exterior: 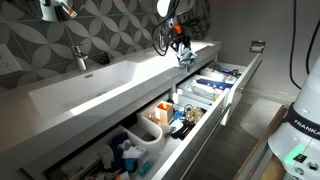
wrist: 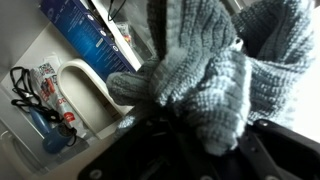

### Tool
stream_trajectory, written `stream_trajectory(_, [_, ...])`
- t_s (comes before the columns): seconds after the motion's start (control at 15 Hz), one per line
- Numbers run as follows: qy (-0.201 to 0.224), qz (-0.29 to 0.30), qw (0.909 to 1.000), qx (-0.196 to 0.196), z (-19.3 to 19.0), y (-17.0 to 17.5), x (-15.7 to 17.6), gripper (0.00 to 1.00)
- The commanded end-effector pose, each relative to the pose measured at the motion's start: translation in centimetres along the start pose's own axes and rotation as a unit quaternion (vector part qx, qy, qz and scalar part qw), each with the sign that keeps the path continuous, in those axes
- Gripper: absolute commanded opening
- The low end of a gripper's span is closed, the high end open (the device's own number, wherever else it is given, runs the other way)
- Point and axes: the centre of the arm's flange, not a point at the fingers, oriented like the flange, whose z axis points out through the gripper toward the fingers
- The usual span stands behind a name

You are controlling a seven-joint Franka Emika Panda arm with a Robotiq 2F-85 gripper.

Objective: Pick up the blue towel and wipe the bathroom counter, put the blue towel back on the bathroom counter

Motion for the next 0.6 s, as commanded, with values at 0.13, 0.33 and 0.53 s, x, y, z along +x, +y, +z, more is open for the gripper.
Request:
stream_trajectory(0.13, [0.015,0.068,0.9971,-0.032,2.3,3.1,3.0,0.07])
stream_trajectory(0.33, [0.001,0.040,0.9990,-0.018,1.3,1.5,2.6,0.07])
stream_trajectory(0.53, [-0.026,-0.024,0.9992,-0.018,-0.1,-1.6,0.1,0.07])
